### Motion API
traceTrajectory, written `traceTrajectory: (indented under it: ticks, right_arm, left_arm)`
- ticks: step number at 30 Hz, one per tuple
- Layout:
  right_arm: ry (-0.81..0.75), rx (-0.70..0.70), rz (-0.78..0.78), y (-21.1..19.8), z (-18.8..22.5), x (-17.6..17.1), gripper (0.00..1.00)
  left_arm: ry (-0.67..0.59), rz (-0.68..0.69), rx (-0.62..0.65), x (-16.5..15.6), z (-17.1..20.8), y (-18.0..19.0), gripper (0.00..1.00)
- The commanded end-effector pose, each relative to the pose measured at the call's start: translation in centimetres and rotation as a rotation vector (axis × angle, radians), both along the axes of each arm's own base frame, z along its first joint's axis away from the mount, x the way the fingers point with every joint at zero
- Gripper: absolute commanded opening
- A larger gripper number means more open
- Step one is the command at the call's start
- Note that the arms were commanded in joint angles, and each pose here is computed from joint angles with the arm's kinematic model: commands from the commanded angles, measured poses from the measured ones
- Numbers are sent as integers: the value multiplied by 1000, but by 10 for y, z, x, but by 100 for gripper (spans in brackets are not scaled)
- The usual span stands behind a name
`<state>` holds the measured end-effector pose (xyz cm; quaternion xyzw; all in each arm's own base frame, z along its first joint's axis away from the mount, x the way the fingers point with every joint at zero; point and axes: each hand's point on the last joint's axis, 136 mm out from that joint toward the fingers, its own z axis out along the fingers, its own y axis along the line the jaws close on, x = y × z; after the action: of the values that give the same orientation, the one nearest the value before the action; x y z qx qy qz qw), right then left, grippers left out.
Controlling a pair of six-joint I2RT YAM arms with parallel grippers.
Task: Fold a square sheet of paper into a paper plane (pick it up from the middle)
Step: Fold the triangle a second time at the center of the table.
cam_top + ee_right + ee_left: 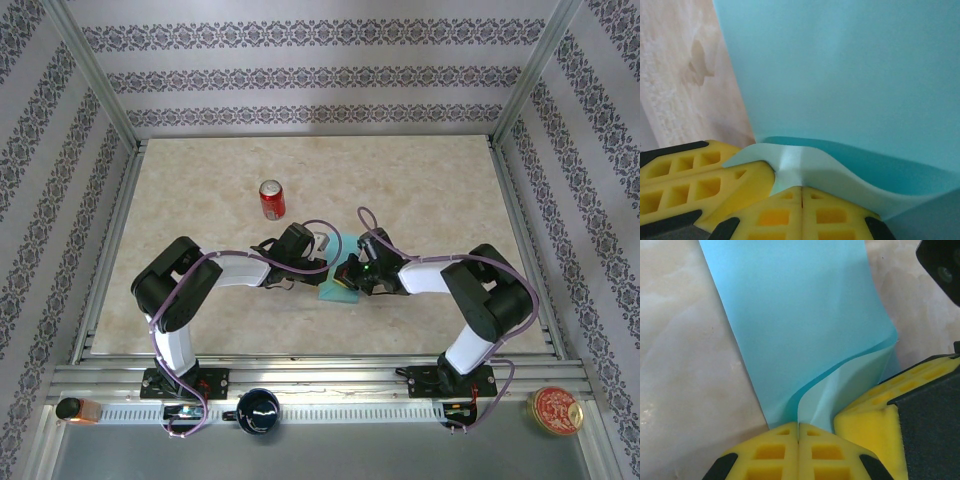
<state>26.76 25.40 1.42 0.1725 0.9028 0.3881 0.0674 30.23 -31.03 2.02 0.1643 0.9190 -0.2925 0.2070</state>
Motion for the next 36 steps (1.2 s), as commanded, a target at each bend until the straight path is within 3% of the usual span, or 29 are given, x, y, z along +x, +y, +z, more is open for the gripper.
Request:
traceTrajectory:
  ticks: [1, 11, 24, 36]
  right_arm:
    - [47, -33, -55, -12, -20, -5, 0]
    - [-74, 19, -73, -17, 40, 19, 3]
    - [108, -157, -203, -64, -30, 0, 2]
    - [58, -157, -241, -82, -5, 17, 4]
  left_arm:
    - [79, 14, 66, -9, -27, 14, 2]
    - [82, 13, 65, -9, -26, 14, 2]
    - [88, 11, 62, -10, -26, 14, 2]
    - [94, 6, 61, -12, -27, 14, 2]
